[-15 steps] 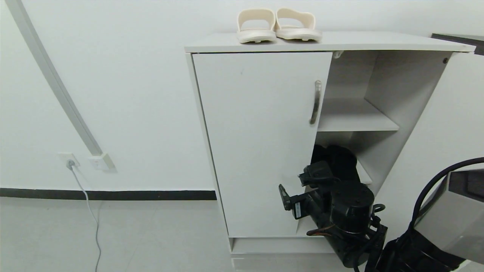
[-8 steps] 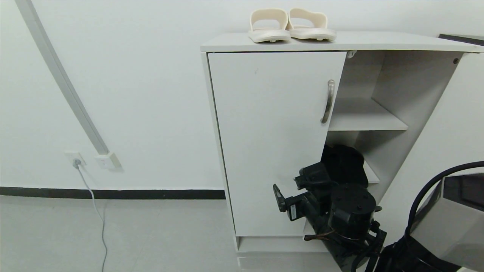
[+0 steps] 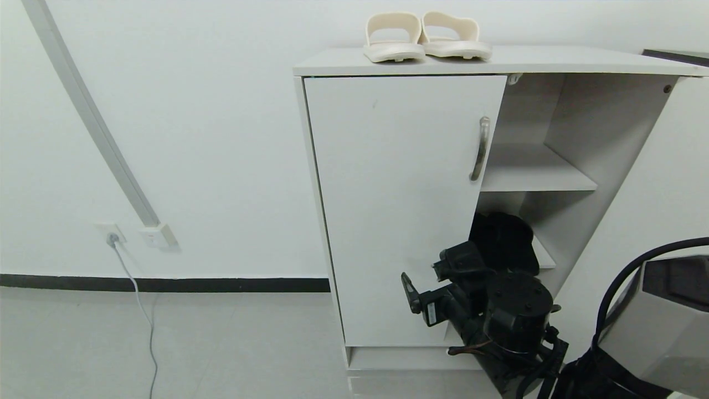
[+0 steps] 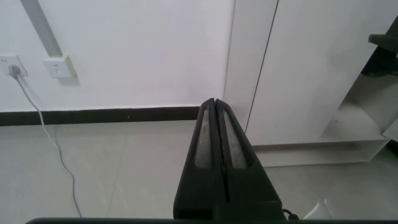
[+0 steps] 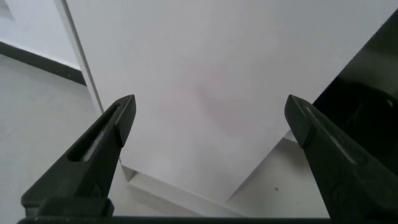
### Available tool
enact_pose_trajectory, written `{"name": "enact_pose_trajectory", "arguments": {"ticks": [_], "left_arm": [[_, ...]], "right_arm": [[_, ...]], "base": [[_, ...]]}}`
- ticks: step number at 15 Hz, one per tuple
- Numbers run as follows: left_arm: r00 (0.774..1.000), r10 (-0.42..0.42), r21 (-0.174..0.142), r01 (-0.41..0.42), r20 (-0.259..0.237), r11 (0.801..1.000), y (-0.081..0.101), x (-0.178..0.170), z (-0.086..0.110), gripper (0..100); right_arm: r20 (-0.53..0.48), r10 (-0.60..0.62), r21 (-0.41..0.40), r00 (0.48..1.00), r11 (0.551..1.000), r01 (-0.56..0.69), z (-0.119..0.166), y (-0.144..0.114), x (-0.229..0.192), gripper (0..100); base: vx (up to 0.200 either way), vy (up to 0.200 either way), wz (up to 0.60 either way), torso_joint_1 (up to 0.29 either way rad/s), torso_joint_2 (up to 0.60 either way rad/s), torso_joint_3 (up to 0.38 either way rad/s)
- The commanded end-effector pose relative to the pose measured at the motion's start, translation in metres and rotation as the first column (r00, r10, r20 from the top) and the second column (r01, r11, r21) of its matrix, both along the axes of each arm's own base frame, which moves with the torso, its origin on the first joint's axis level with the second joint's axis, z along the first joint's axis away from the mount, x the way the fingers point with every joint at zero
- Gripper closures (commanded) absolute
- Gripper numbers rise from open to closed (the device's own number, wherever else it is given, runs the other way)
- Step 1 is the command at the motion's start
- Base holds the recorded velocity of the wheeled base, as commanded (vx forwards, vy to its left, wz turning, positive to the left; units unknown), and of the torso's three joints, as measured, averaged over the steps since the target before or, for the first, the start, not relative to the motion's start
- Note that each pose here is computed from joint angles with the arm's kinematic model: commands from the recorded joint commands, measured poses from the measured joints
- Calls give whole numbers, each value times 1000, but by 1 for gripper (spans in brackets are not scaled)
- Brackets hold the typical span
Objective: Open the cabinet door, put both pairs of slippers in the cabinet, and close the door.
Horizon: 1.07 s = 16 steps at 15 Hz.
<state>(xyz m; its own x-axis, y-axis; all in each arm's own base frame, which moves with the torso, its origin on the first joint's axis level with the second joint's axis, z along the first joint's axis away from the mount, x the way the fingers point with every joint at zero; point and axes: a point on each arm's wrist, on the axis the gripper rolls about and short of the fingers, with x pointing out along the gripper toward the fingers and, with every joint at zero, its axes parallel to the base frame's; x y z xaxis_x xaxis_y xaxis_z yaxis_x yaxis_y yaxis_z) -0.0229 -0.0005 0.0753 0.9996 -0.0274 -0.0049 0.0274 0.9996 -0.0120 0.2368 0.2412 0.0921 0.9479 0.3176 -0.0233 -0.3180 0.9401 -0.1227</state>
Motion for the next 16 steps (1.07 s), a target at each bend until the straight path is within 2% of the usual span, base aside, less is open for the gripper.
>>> {"name": "enact_pose_trajectory", "arguments": {"ticks": [1, 4, 8, 16], "left_arm": [[1000, 0, 0, 0, -1, 1000, 0, 0, 0, 100], [1000, 0, 0, 0, -1, 1000, 0, 0, 0, 100], [1000, 0, 0, 0, -1, 1000, 0, 0, 0, 100], [1000, 0, 0, 0, -1, 1000, 0, 0, 0, 100]], "right_arm": [[-2, 0, -2, 1000, 1000, 0, -1, 1, 0, 0], [-1, 0, -1, 1000, 1000, 0, -1, 1, 1, 0], [0, 0, 0, 1000, 1000, 0, -1, 1, 1, 0], [2, 0, 2, 1000, 1000, 0, 0, 1, 1, 0]], "base": [[0, 0, 0, 2, -61, -36], [0, 0, 0, 6, -175, -302], [0, 0, 0, 36, -500, -375], [0, 0, 0, 134, -466, -343]]}}
